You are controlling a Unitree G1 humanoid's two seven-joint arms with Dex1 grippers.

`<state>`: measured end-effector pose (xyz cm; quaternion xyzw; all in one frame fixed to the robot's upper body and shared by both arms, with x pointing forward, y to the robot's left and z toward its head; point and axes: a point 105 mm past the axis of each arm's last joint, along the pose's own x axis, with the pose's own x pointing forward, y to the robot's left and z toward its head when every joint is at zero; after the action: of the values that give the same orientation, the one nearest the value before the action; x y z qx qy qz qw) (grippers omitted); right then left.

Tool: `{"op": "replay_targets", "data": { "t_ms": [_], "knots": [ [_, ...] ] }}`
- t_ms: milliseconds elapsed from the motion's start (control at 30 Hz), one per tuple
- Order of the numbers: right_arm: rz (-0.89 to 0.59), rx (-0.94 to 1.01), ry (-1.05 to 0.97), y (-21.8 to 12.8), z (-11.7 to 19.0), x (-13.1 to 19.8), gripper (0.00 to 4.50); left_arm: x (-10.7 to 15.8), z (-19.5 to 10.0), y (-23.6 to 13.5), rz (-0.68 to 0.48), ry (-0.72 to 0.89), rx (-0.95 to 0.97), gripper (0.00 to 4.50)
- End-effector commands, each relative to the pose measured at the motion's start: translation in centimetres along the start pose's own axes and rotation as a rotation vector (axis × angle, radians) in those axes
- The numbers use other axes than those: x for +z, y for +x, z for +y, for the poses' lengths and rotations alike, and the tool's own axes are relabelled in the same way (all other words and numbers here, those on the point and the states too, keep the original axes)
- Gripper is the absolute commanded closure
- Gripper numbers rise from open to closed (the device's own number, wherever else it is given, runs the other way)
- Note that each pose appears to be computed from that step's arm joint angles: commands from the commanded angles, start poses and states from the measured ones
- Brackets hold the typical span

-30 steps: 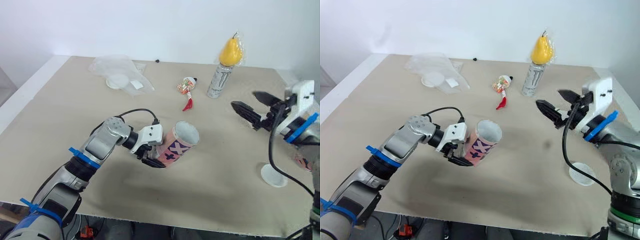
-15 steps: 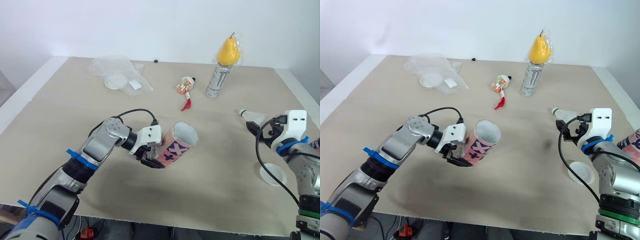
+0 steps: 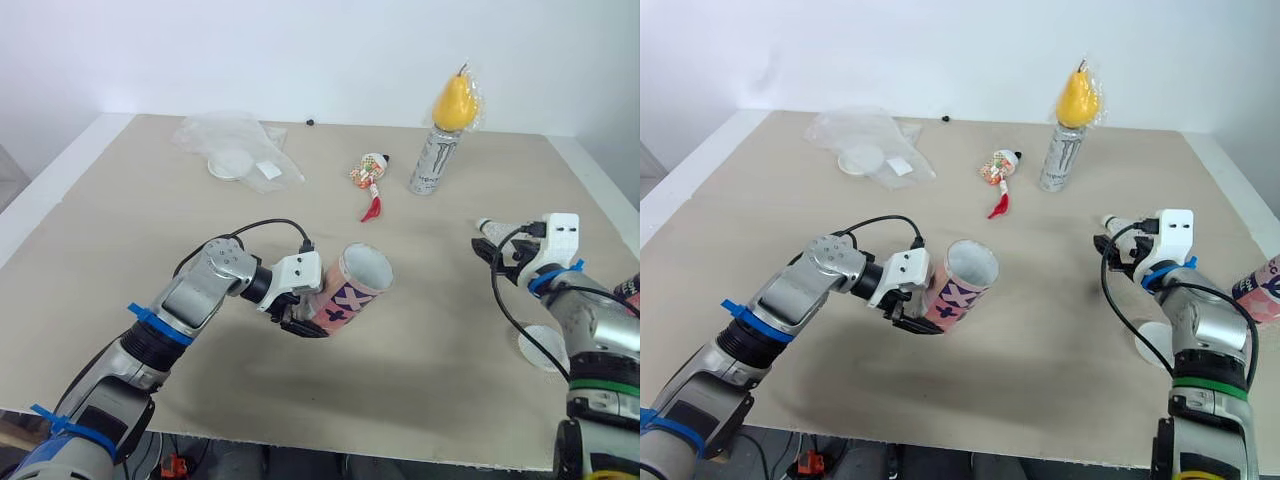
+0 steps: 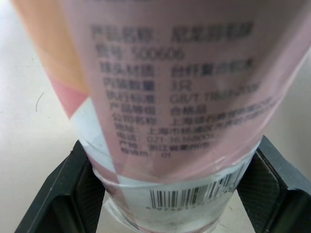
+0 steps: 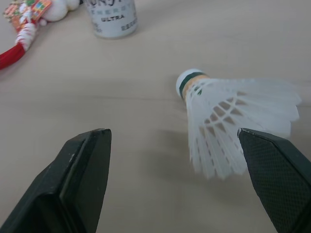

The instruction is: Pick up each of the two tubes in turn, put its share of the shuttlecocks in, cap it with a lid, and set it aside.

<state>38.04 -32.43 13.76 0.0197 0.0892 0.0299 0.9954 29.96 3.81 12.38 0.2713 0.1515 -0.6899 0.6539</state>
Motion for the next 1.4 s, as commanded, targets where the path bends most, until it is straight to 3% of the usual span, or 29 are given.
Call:
{"op": "replay_targets", "data": {
  "t_ms": [33, 467, 600, 833, 1067, 1200, 1333, 1400],
  "knots": [
    [-0.057, -0.002, -0.026, 0.5, -0.2, 1.7, 0.07, -0.9, -0.5, 0.1, 0.029, -0.028, -0.013, 1.10],
    [-0.084, 0.008, 0.038, 2.8, 0.9, 2.1, 0.07, -1.1, -0.2, -0.1, 0.032, -0.034, 0.003, 1.10],
    [-0.085, -0.011, 0.048, 3.3, 0.9, 2.2, 1.39, -1.1, -0.2, -0.1, 0.032, -0.035, 0.006, 1.10],
    [-0.099, -0.050, 0.069, 3.7, 0.5, 2.6, 4.44, -1.2, 0.0, -0.2, 0.032, -0.039, 0.016, 1.10],
    [-0.108, -0.022, 0.019, 3.5, 0.9, 2.8, 4.44, -1.2, 0.0, -0.3, 0.033, -0.039, 0.018, 1.10],
    [-0.148, 0.030, -0.203, 0.9, 2.0, 5.4, 4.44, -1.0, 0.0, -0.5, 0.026, -0.039, 0.018, 1.10],
    [-0.232, 0.190, -0.487, -3.1, 6.4, 9.4, 4.44, -1.0, -0.1, -0.6, 0.025, -0.041, 0.008, 1.10],
    [-0.297, 0.403, -0.676, -5.8, 10.3, 11.2, 4.44, -0.8, -0.1, -0.6, 0.015, -0.045, -0.004, 1.10]
  ]
}}
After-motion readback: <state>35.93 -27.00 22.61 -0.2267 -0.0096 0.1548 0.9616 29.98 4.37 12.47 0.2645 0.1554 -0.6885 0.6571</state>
